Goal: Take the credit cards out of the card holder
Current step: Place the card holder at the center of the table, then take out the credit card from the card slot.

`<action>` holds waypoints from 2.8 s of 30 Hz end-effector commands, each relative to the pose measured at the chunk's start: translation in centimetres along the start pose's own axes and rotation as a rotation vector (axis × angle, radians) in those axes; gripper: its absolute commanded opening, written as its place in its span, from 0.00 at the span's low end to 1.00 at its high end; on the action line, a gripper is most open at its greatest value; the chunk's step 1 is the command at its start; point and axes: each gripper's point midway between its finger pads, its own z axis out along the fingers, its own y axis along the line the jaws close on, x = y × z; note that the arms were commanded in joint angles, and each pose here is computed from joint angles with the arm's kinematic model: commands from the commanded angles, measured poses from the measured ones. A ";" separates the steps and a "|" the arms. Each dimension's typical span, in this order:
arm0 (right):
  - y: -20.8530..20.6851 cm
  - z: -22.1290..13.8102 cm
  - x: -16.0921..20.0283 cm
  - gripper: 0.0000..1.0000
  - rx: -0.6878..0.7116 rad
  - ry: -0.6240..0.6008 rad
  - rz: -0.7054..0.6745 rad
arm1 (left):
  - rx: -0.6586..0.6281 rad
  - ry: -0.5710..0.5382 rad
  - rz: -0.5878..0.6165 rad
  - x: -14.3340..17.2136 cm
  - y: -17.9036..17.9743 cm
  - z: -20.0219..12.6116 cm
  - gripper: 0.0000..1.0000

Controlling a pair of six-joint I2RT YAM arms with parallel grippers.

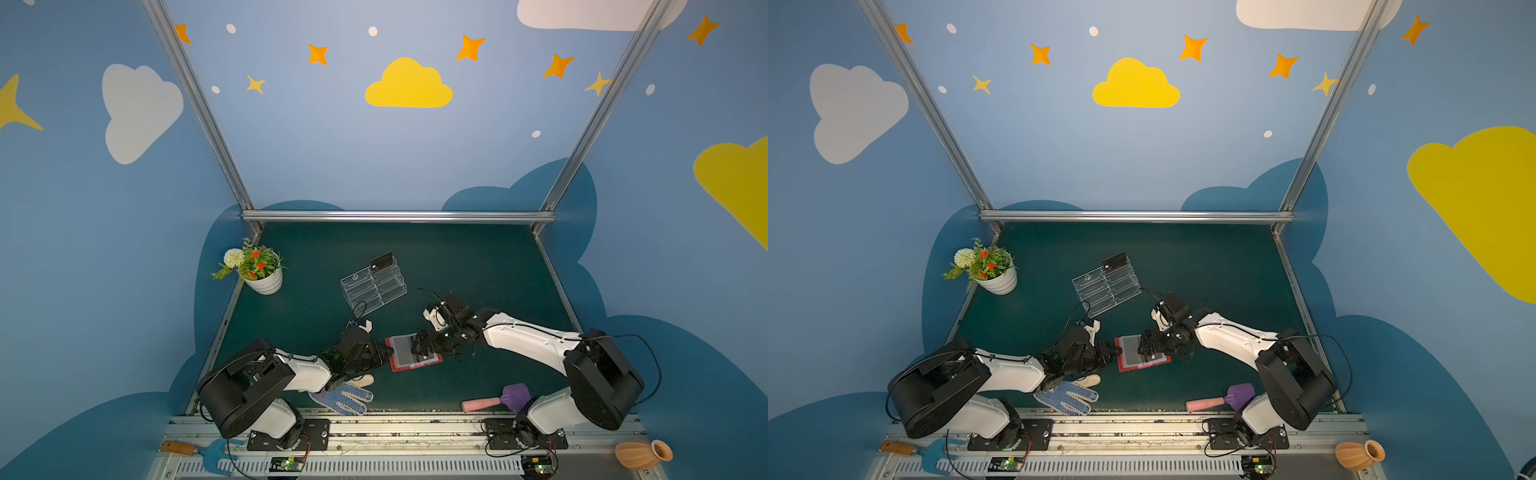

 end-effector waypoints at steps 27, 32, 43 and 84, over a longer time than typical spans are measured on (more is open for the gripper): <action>-2.2 0.2 -2.9 0.10 -0.054 -0.036 0.102 | 0.182 0.082 -0.025 -0.4 -9.4 -0.8 0.53; -2.8 1.2 -2.7 0.09 -0.050 -0.019 0.114 | 0.169 0.098 -0.073 0.0 -8.3 1.0 0.53; -4.0 2.5 -1.1 0.08 -0.039 0.010 0.148 | 0.138 0.098 -0.159 0.8 -5.6 3.7 0.49; -4.5 3.8 0.5 0.06 -0.015 0.044 0.174 | 0.106 -0.027 -0.155 0.9 -2.9 4.2 0.04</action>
